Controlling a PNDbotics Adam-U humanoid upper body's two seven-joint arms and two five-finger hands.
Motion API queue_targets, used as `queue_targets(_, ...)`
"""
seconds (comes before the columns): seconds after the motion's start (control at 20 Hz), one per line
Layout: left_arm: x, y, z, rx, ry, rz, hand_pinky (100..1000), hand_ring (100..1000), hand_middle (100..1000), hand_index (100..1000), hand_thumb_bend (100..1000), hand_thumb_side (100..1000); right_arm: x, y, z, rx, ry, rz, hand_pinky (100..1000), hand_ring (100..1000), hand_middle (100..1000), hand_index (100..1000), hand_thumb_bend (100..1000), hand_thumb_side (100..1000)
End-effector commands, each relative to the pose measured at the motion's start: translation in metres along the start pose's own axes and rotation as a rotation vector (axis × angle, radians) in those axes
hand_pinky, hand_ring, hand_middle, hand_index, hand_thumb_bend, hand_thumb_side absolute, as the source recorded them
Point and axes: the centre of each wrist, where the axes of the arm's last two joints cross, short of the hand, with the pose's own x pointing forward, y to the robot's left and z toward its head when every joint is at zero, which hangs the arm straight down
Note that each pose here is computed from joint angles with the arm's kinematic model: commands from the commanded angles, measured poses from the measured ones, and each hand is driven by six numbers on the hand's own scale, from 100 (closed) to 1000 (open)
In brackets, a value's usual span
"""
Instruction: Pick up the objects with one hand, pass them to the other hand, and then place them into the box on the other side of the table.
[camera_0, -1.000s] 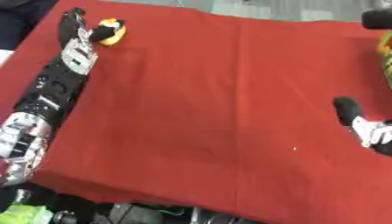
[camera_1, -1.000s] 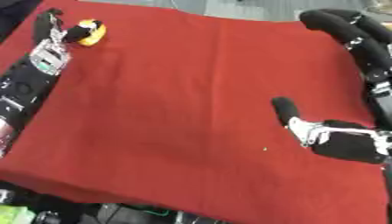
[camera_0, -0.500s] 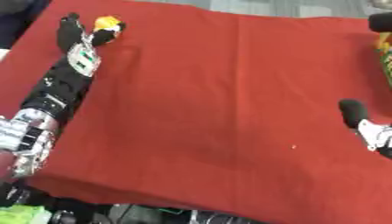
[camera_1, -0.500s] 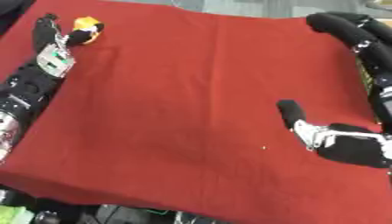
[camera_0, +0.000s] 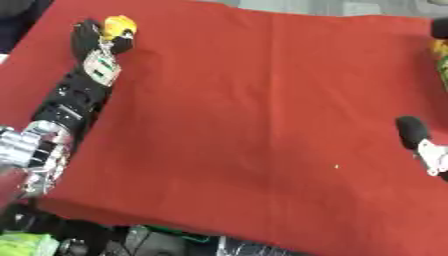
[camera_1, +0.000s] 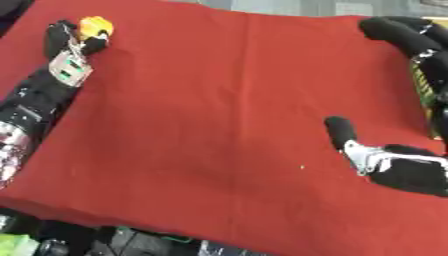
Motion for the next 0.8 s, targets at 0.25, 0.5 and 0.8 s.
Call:
queue_targets(0.25, 0.013, 0.021, -0.008, -0.083, -0.067, 0.04, 626, 510, 502, 654, 247, 195, 0.0, -0.004, -0.003, -0.009, -0.011, 0.012, 824, 800, 812, 934, 298, 514)
queue_targets(0.5, 0.019, 0.033, -0.01, -0.132, -0.115, 0.076, 625, 507, 496, 648, 244, 196, -0.001, -0.004, -0.002, -0.007, -0.005, 0.014, 824, 801, 813, 935, 297, 506)
queue_targets(0.8, 0.028, 0.059, -0.014, -0.192, -0.216, 0.118, 625, 506, 492, 646, 245, 201, -0.002, -0.004, 0.0, -0.002, 0.001, 0.018, 825, 802, 813, 936, 297, 506)
